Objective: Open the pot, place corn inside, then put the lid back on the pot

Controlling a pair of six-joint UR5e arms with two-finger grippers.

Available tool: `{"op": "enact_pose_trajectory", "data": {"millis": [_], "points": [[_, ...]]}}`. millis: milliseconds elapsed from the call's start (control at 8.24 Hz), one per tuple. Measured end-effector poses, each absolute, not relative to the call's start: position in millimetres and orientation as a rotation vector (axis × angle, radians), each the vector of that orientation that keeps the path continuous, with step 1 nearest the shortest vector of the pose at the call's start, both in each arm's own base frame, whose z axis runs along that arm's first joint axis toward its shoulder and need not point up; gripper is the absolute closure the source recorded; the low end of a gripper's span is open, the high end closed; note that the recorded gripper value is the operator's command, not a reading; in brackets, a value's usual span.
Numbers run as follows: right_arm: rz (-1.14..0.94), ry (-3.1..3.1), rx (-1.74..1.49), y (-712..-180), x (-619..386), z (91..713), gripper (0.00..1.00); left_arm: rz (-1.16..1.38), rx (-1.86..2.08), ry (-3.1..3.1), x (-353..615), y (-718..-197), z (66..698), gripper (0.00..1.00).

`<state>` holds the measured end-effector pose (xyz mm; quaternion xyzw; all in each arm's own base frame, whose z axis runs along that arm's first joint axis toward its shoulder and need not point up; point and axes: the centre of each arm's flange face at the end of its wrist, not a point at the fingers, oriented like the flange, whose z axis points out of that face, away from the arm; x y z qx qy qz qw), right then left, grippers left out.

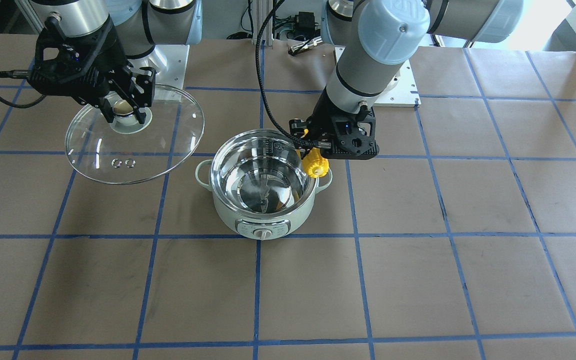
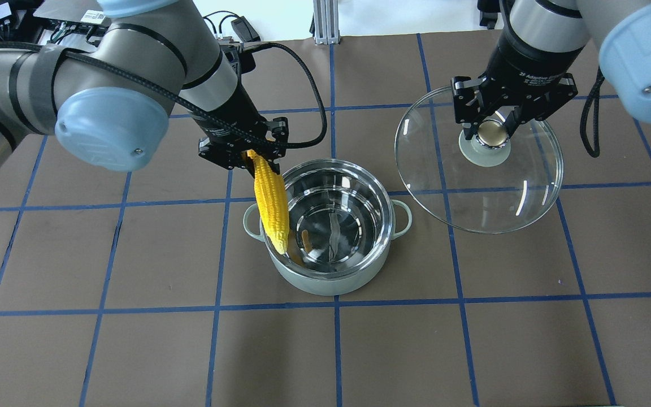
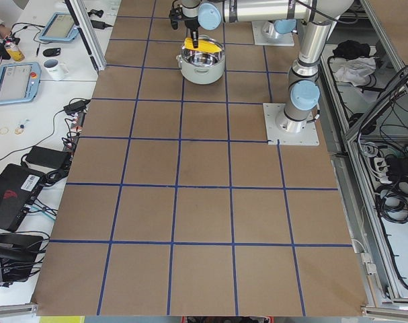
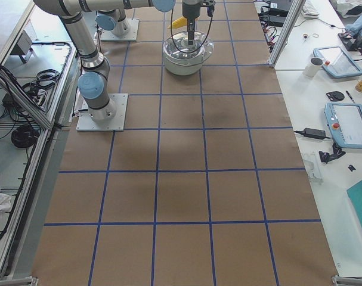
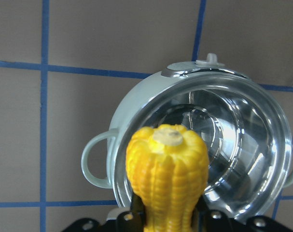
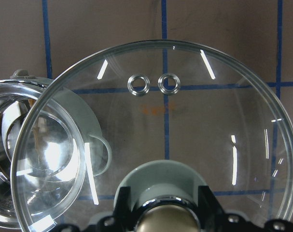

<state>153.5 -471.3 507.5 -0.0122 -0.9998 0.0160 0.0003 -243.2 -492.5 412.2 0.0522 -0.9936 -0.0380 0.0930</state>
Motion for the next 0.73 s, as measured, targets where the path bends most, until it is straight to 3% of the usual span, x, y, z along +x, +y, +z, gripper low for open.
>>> {"op": "enact_pose_trajectory", "data": {"millis": [729], "points": [[0.058,-3.118,-0.042,-470,150,509,0.81,-0.285,-0.131,-2.930,-306,-489,350,1.00]]}}
